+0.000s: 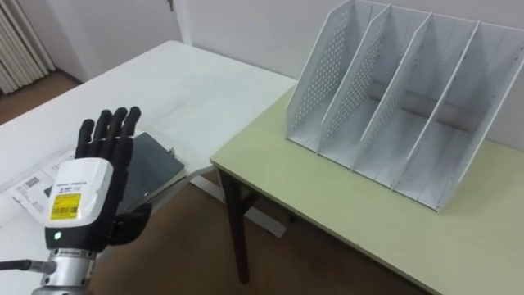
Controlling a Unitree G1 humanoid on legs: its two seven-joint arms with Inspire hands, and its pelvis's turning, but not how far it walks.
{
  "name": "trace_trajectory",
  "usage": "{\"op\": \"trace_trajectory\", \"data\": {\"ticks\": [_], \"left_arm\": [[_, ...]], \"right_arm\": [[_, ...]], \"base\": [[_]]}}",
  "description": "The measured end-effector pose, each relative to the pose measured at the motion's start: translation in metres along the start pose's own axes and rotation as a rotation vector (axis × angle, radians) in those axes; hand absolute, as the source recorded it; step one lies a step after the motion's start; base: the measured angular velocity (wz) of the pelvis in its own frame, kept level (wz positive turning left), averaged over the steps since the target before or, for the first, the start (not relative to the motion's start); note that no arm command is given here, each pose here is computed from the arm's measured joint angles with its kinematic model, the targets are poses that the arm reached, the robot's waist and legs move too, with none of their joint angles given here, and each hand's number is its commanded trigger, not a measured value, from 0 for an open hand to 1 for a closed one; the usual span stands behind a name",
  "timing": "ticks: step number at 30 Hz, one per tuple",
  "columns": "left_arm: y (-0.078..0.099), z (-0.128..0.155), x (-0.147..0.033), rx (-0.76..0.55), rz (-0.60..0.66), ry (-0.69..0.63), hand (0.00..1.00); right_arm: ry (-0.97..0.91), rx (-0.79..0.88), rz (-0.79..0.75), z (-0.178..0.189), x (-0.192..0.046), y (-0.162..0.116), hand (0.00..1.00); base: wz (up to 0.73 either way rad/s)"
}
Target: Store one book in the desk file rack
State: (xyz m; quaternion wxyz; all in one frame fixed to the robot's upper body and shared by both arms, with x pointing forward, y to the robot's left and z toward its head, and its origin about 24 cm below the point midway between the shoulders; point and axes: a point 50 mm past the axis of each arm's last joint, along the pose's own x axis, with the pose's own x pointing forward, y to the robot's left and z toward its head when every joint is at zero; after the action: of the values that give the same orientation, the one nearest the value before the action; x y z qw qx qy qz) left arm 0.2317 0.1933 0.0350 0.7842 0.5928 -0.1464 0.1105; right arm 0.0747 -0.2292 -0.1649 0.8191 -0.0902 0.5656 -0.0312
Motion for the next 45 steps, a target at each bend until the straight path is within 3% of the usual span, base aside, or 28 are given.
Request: {"op": "trace_trajectory", "data": {"ticks": [9,17,25,36,37,38,39,40,45], "left_arm": [[-0.011,-0.01,-0.007,0.026,-0.065,0.066,0.0],[-0.035,-0.023,-0.023,0.005,-0.26,0.204,0.0],[-0.039,-0.025,-0.026,-0.109,-0.309,0.276,0.0],[-0.048,-0.031,-0.028,-0.105,-0.388,0.303,0.01],[-0.049,-0.032,-0.028,-0.103,-0.396,0.306,0.23],[-0.05,-0.033,-0.028,-0.101,-0.404,0.31,0.69],[-0.051,-0.033,-0.029,-0.1,-0.408,0.313,0.88],[-0.052,-0.034,-0.03,-0.095,-0.413,0.316,1.0],[-0.048,-0.036,-0.02,-0.038,-0.371,0.304,1.0]], "right_arm": [[0.015,0.03,-0.002,-0.003,-0.001,-0.004,0.0],[0.034,0.042,0.006,-0.003,0.0,-0.004,0.0],[0.029,0.032,0.017,-0.001,0.0,-0.004,0.0],[0.055,0.016,0.003,-0.004,-0.001,-0.01,0.0],[0.056,0.017,0.001,-0.004,-0.001,-0.01,0.0],[0.059,0.018,-0.001,-0.004,-0.001,-0.011,0.0],[0.059,0.019,-0.003,-0.004,-0.001,-0.012,0.0],[0.06,0.016,-0.008,-0.004,-0.001,-0.014,0.0],[0.057,0.009,-0.017,-0.005,-0.002,-0.016,0.0]], "base": [[0.0],[0.0],[0.0],[0.0],[0.0],[-0.06],[-0.07],[-0.05],[0.0]]}}
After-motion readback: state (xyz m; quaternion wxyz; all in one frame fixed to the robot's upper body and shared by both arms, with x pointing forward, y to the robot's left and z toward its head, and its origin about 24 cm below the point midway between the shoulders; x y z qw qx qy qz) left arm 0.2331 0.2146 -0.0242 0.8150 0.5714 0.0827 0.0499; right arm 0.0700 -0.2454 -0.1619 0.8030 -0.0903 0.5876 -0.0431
